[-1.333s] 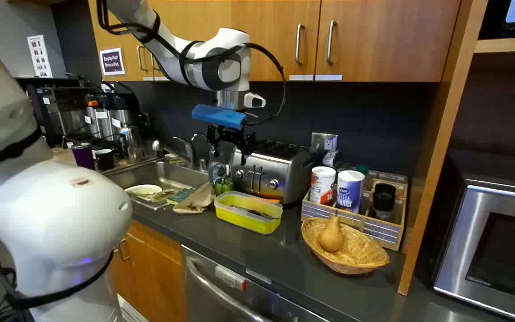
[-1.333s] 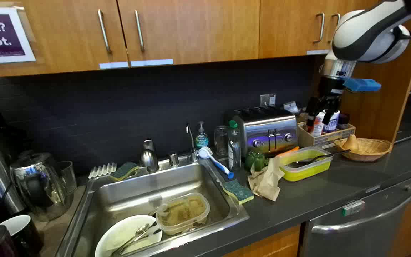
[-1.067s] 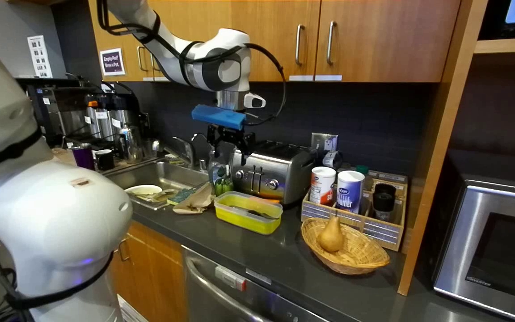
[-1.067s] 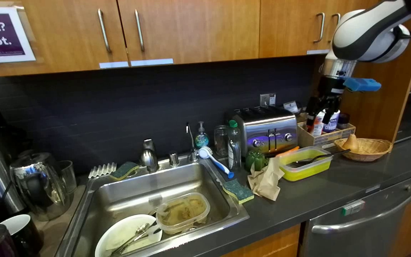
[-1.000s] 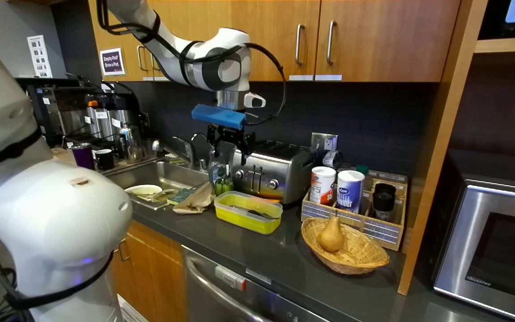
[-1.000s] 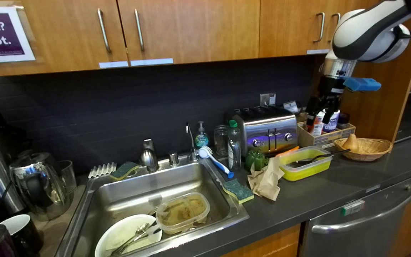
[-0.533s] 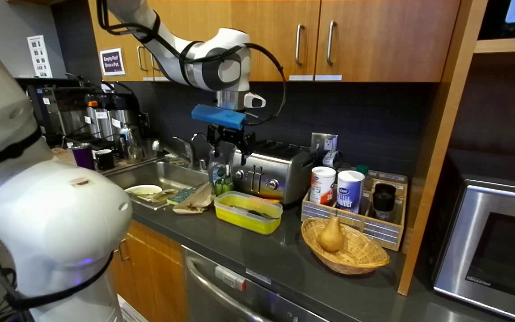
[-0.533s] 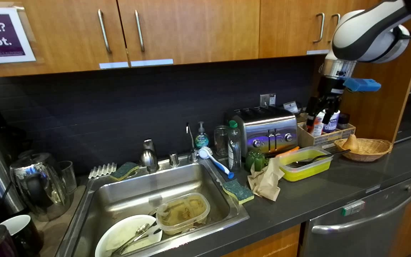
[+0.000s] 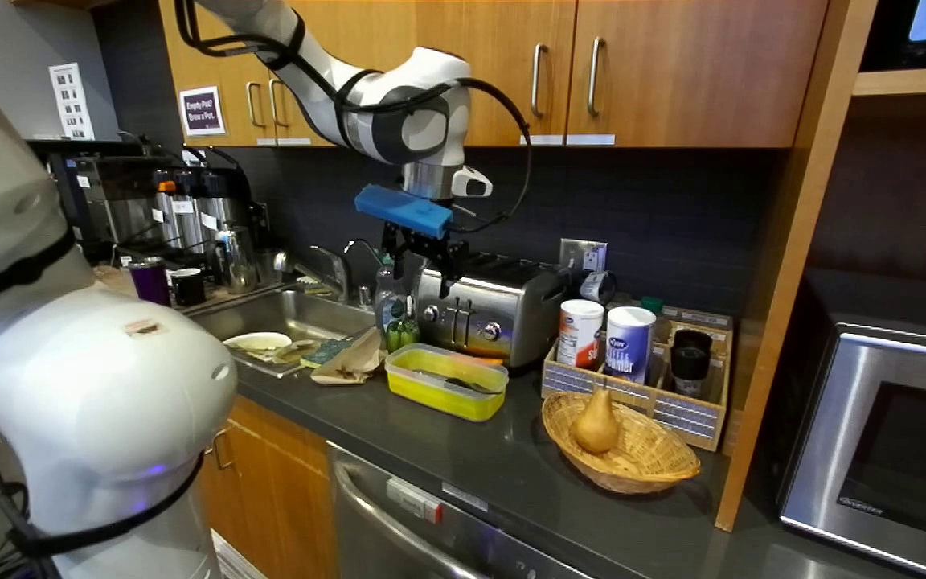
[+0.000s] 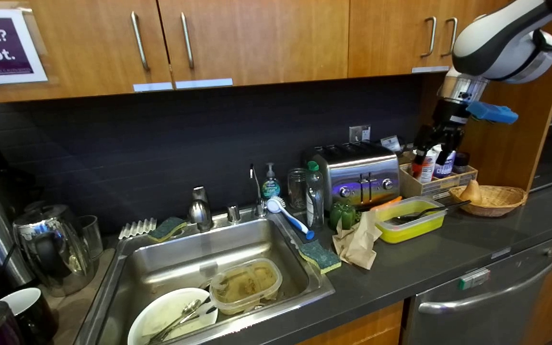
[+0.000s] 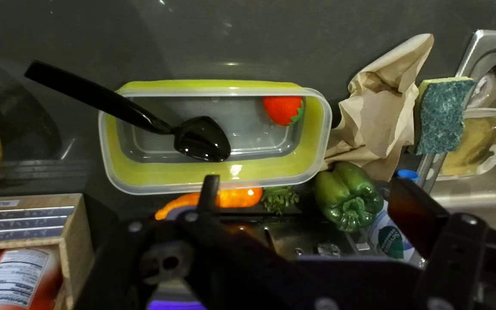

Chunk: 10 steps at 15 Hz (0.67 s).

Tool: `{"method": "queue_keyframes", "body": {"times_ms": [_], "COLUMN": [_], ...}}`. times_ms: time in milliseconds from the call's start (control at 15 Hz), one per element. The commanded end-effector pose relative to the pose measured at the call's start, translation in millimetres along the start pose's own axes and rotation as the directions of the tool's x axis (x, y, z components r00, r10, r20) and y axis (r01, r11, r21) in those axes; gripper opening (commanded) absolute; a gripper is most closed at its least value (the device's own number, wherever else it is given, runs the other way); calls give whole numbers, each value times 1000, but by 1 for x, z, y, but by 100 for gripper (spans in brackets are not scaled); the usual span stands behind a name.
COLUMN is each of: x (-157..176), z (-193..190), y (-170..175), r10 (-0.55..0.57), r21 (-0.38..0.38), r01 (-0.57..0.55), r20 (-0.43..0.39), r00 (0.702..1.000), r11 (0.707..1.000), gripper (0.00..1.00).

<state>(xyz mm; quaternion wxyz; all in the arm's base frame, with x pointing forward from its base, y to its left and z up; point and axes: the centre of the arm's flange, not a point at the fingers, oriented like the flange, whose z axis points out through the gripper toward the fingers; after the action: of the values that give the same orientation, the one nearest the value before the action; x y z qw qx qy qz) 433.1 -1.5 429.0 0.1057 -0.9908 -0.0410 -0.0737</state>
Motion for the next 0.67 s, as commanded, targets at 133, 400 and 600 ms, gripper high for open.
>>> {"method": "queue_keyframes", "body": {"times_ms": [133,400,600], "x": [-6,-14,-18], "z": [-10,-8,-1], "y": [55,97,119], "r10": [56,63,51], "r21": [44,55,94], "r01": [-55,-63,-50], "r20": [-26,-13,-8], "r00": [998,998,999], "r11": [998,997,994], "gripper": [100,100,100]}}
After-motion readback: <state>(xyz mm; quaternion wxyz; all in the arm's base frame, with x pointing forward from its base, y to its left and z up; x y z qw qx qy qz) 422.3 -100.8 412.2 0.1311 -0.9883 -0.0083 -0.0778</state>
